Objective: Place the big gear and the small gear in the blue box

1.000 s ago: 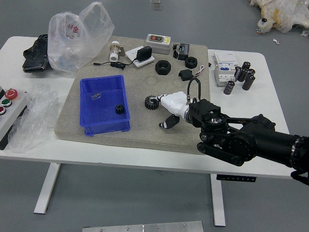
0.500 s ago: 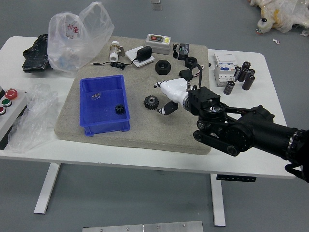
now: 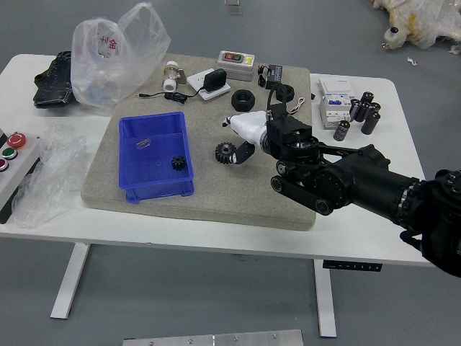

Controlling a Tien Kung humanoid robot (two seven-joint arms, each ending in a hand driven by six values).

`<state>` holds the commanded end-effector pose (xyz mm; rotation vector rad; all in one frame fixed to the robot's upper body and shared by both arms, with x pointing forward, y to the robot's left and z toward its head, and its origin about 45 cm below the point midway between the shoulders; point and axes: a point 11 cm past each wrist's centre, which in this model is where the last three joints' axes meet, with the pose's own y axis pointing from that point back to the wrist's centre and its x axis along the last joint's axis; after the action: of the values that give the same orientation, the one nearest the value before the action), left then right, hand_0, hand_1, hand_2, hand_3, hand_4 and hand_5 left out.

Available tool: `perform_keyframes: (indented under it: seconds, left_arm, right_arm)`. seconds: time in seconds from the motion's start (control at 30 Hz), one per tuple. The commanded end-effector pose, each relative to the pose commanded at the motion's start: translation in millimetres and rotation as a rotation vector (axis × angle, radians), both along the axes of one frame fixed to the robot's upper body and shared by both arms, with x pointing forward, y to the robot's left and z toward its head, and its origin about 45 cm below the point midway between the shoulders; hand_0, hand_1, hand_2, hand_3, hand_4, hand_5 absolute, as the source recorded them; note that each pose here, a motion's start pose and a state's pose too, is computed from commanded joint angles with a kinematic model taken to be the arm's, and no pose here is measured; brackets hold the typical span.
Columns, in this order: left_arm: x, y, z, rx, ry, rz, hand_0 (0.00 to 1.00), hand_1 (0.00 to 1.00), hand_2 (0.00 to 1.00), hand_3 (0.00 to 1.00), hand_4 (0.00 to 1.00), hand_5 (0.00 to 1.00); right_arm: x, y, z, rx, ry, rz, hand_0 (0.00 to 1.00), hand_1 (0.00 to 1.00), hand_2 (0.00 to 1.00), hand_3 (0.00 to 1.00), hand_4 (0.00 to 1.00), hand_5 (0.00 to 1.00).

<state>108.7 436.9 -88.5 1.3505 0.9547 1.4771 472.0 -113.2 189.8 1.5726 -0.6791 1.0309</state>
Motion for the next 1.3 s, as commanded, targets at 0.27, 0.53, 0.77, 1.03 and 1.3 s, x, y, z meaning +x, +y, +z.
perform_keyframes:
  seconds: [0.27, 0.53, 0.77, 1.03, 1.3]
  left_arm:
    - [2.6, -1, 0.4, -0.001, -0.004, -0.003, 0.647, 0.668, 0.640, 0.704, 0.689, 0.172]
    - [4.0, -1, 0.5, -0.002, -0.005, -0.006, 0.646, 0.668, 0.640, 0.702, 0.689, 0.172]
    - [4.3, -2, 0.2, -0.004, -0.005, -0.007, 0.647, 0.668, 0.640, 0.701, 0.689, 0.172]
    - [7.2, -5, 0.0, -0.008, -0.011, -0.014, 0.647, 0.668, 0.640, 0.699, 0.690, 0.171]
    - [6.3, -5, -0.1, -0.008, -0.007, -0.016, 0.647, 0.668, 0.641, 0.698, 0.689, 0.172]
  right_arm:
    - [-1.2, 0, -1.8, -0.004, 0.033, 0.002, 0.665, 0.813, 0.892, 0.910, 0.792, 0.286]
    - [-5.5, 6, -3.1, 0.000, 0.052, 0.022, 0.667, 0.812, 0.893, 0.913, 0.806, 0.293]
    - [-5.8, 4, -2.9, -0.035, 0.082, 0.022, 0.666, 0.788, 0.856, 0.903, 0.796, 0.286]
    - [-9.0, -1, -9.9, -0.049, 0.125, 0.008, 0.659, 0.768, 0.825, 0.892, 0.781, 0.273]
    - [-15.1, 2, -17.3, -0.022, 0.140, 0.014, 0.654, 0.757, 0.824, 0.890, 0.785, 0.280]
